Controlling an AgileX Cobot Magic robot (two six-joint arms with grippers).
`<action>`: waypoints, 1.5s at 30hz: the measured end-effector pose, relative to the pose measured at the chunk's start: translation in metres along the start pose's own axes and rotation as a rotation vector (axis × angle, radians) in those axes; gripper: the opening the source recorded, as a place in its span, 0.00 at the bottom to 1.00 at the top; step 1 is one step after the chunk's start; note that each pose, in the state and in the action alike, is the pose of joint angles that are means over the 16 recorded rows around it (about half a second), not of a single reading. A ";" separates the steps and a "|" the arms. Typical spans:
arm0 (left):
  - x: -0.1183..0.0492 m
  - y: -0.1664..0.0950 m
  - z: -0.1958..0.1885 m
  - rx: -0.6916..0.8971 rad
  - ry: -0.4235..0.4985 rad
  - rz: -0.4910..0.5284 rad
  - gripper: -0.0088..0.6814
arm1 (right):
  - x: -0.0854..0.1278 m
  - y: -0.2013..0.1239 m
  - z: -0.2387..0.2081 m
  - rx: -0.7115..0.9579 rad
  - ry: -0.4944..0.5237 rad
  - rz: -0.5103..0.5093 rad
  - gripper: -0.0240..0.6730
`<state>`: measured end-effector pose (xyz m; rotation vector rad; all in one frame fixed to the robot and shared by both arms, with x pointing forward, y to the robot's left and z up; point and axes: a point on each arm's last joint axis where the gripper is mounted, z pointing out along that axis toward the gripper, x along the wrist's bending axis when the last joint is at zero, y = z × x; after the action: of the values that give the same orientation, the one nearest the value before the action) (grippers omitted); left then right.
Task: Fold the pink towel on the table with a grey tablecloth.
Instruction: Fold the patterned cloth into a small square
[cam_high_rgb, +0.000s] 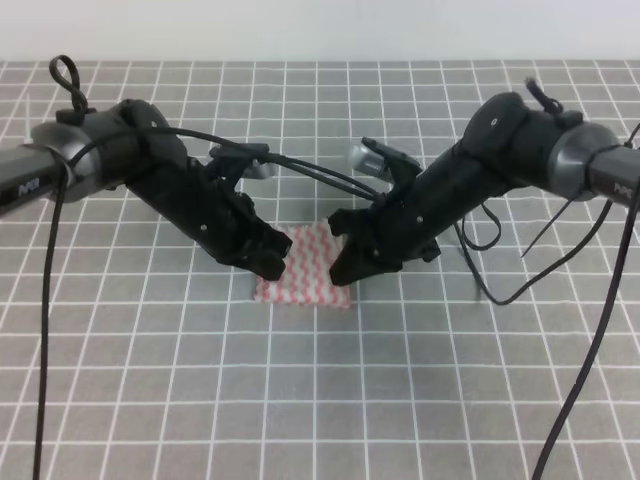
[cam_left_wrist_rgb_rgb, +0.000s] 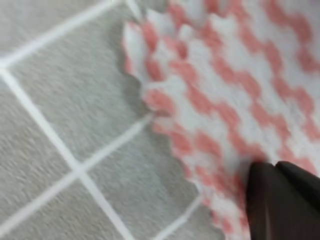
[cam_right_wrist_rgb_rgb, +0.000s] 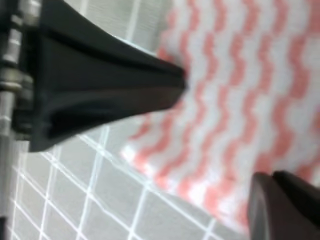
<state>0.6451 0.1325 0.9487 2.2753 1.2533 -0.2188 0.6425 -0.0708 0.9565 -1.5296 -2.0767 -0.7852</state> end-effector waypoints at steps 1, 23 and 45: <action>0.000 0.001 0.000 -0.005 0.007 0.001 0.01 | 0.000 0.000 0.000 0.000 -0.003 0.000 0.01; -0.007 0.002 -0.011 0.013 -0.023 0.012 0.01 | -0.005 0.027 0.002 -0.208 -0.027 0.018 0.01; -0.050 -0.007 -0.111 -0.338 0.167 0.096 0.01 | 0.037 0.002 -0.070 -0.257 -0.155 -0.146 0.01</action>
<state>0.5999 0.1561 1.0589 2.0827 1.1578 0.2074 0.6350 -0.0913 1.0332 -1.6298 -2.2943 -1.0530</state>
